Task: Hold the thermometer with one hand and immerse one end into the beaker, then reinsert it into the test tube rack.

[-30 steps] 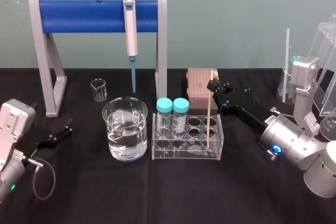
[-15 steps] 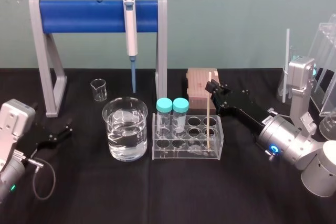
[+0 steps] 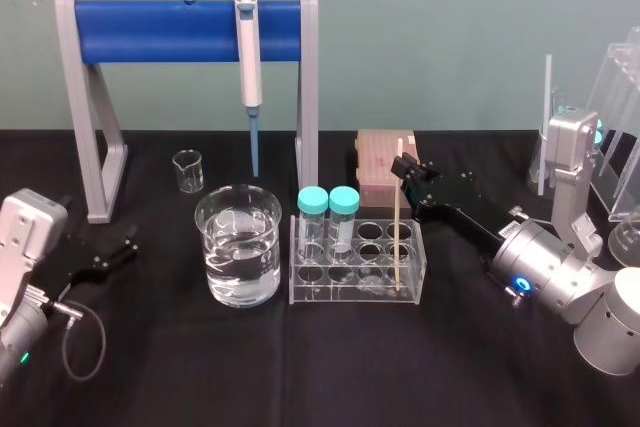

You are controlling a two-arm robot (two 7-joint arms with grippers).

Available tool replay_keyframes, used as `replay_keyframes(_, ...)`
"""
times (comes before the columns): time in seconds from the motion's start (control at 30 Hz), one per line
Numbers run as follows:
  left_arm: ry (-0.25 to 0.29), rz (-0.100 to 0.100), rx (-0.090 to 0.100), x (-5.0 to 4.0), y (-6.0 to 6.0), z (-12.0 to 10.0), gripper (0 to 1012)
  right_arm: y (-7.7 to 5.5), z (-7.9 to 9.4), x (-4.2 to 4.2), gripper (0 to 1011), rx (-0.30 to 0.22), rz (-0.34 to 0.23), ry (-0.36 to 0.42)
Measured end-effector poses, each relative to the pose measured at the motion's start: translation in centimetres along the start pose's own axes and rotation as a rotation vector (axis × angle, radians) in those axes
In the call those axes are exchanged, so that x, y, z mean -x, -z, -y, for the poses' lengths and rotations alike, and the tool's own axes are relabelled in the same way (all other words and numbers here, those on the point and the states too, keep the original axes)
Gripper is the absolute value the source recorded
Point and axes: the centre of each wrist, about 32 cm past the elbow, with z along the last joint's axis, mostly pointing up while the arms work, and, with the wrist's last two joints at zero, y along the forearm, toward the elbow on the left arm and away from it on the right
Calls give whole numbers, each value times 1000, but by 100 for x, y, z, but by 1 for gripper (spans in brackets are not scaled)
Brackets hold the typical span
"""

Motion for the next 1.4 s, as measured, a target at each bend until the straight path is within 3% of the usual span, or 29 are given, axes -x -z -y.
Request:
replay_keyframes(0.5,0,0,0,0,0,0,1004,0,2,2,448,-1,0,0)
replay_keyframes(0.53,0,0,0,0,0,0,1004,0,2,2,520,-1,0,0)
replay_keyframes(0.7,0,0,0,0,0,0,1004,-1,1,3,682,-1,0,0)
replay_keyframes(1.03,0,0,0,0,0,0,1004,-2,1,3,960,-1,-1,0)
replay_keyframes(1.13,0,0,0,0,0,0,1004,-2,1,3,1003,-1,-1,0)
replay_keyframes(1.4,0,0,0,0,0,0,1004,-2,1,3,1003,-1,-1,1)
